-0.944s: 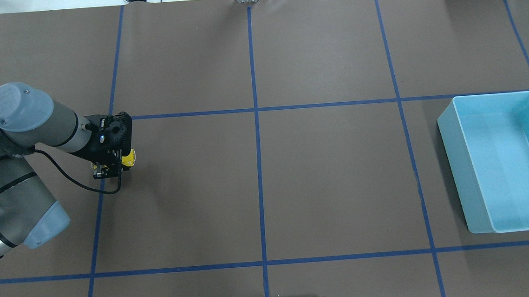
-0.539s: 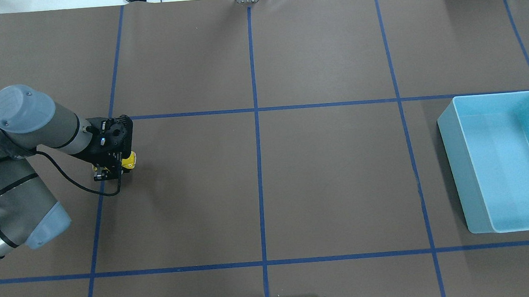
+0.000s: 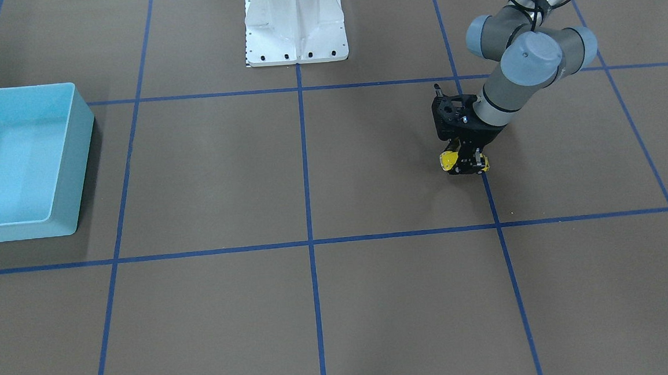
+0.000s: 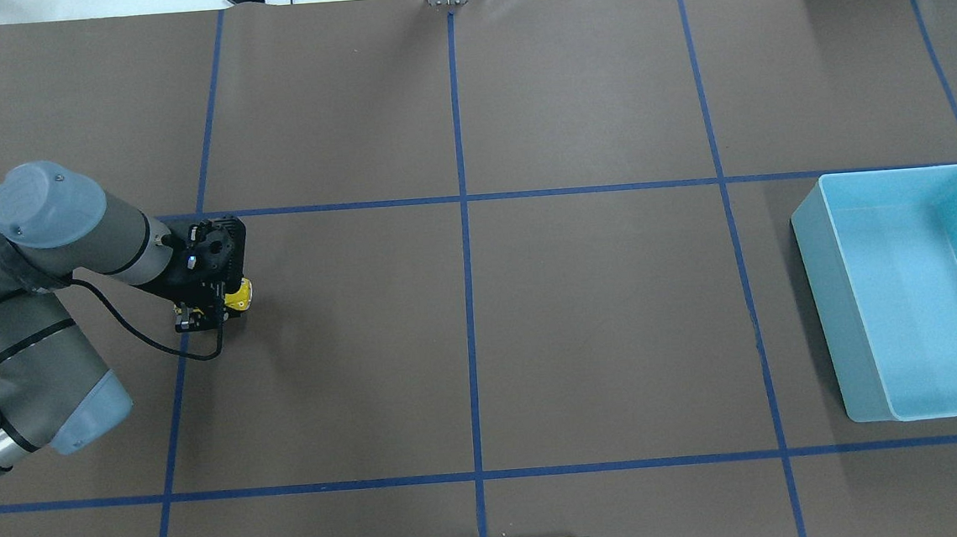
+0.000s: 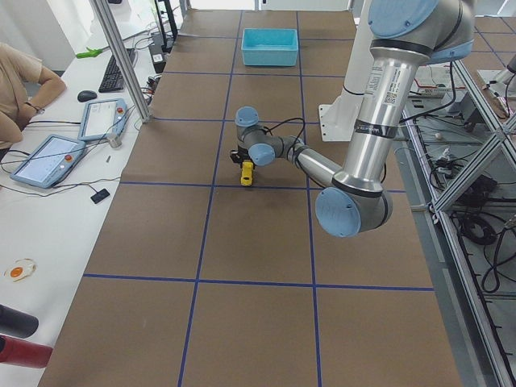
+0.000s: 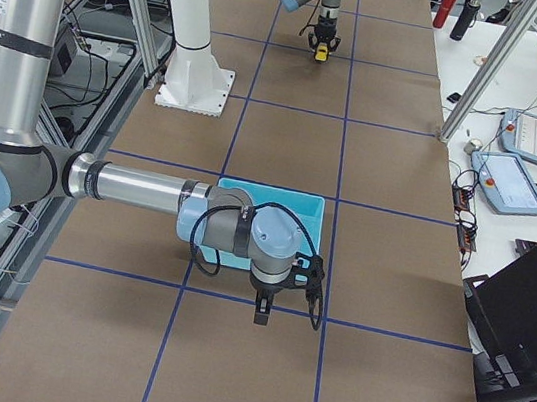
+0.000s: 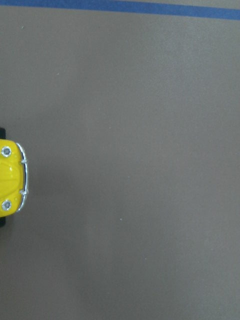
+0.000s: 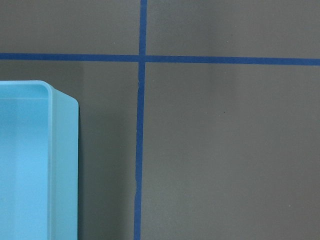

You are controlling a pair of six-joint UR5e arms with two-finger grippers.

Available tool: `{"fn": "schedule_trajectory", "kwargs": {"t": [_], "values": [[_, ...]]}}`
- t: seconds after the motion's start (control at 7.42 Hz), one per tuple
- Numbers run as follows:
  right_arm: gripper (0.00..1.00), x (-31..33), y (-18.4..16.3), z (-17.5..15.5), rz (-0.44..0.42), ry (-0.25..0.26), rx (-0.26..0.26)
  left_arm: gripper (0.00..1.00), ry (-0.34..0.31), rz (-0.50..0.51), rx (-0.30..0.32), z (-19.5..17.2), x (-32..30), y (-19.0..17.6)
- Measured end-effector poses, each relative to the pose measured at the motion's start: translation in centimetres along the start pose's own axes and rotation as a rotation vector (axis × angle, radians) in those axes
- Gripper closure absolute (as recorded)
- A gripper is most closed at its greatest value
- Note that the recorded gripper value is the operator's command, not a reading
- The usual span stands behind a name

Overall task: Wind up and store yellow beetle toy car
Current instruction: 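Press the car down with the left gripper and drag it backward to wind it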

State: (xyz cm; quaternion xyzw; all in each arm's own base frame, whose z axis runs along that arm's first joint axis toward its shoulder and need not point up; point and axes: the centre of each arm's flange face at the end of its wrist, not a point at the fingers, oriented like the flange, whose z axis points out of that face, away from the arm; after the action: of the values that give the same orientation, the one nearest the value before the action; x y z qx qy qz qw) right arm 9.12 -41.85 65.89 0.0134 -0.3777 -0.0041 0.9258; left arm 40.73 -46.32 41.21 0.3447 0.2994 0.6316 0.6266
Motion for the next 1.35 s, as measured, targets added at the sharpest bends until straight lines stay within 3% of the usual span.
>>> {"fn": "schedule_trajectory", "kwargs": {"t": [1.35], "values": [[0.0,-0.1,0.0,-0.1,-0.002,-0.003,0.003,0.5,0.002,-0.001,0.003,1.1,0.5,1.9]]}}
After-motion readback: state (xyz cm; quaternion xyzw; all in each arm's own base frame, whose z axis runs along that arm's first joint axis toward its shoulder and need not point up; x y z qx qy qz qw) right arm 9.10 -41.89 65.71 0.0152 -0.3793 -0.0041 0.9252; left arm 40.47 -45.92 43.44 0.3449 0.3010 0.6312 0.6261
